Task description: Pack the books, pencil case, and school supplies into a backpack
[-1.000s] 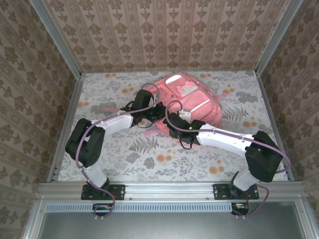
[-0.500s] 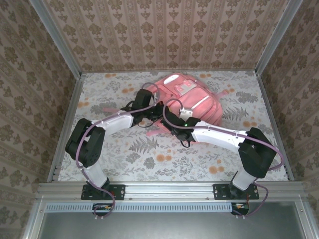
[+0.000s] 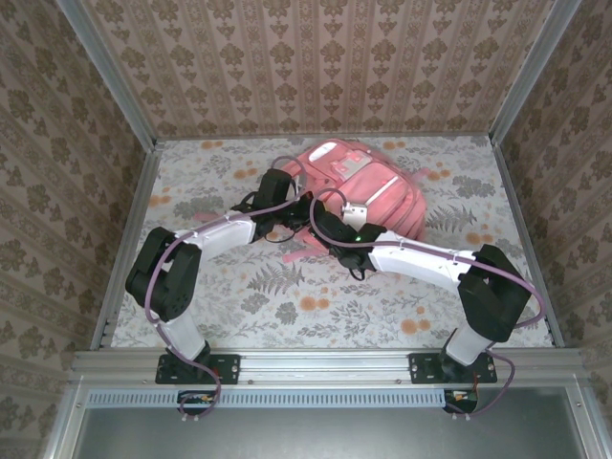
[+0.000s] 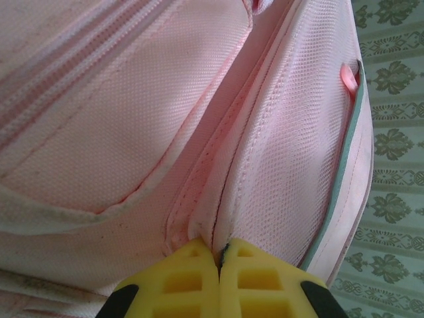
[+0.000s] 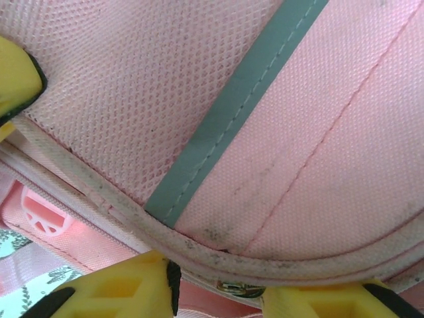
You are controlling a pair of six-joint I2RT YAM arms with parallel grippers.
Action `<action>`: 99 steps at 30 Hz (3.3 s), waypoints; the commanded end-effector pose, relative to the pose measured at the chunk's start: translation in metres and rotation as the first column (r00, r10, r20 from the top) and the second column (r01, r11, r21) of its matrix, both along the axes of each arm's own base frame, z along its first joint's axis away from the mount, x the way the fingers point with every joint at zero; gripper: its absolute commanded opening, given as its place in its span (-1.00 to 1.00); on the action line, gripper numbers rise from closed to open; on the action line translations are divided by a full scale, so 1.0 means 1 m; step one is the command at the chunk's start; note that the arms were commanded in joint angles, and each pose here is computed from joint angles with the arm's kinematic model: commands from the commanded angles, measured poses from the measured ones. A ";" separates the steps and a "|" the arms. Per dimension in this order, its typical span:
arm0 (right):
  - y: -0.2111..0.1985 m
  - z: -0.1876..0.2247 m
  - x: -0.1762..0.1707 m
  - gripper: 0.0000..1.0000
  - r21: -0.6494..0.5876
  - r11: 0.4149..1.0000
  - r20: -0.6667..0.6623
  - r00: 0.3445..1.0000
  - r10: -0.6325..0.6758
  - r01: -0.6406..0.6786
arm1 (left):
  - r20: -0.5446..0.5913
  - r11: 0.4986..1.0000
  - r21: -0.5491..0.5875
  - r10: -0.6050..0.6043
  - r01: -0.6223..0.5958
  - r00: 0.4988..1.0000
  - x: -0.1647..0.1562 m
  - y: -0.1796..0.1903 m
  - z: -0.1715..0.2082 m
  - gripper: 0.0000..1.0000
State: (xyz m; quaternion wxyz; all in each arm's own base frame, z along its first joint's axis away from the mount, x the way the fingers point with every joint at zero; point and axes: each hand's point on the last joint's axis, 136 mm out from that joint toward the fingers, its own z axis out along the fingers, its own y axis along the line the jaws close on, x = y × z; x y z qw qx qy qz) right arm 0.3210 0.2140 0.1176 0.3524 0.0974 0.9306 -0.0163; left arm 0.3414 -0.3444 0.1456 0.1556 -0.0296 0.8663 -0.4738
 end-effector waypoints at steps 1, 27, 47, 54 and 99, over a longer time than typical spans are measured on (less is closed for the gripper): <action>-0.016 0.022 0.026 -0.40 -0.059 0.997 0.133 0.990 -0.041 0.049 | 0.001 0.997 -0.044 -0.063 0.063 0.998 -0.008 -0.011 0.016 -1.00; -0.092 0.028 0.023 -0.85 -0.084 0.977 -0.005 0.980 0.198 -0.198 | 0.053 0.998 0.046 0.027 -0.029 0.998 0.022 0.026 -0.004 -1.00; 0.097 0.048 -0.003 -1.00 0.316 0.640 0.112 0.697 0.708 -0.700 | 0.031 0.966 0.050 0.254 -0.255 0.967 0.012 0.110 0.019 0.07; 0.124 0.054 0.008 -1.00 0.373 0.624 0.147 0.708 0.691 -0.686 | -0.120 0.929 -0.112 0.340 -0.353 0.933 -0.014 0.113 0.011 0.23; 0.002 0.043 0.016 -1.00 0.081 0.880 -0.091 0.875 0.475 -0.469 | -0.041 0.951 0.045 0.306 -0.304 0.951 0.014 0.137 -0.008 -1.00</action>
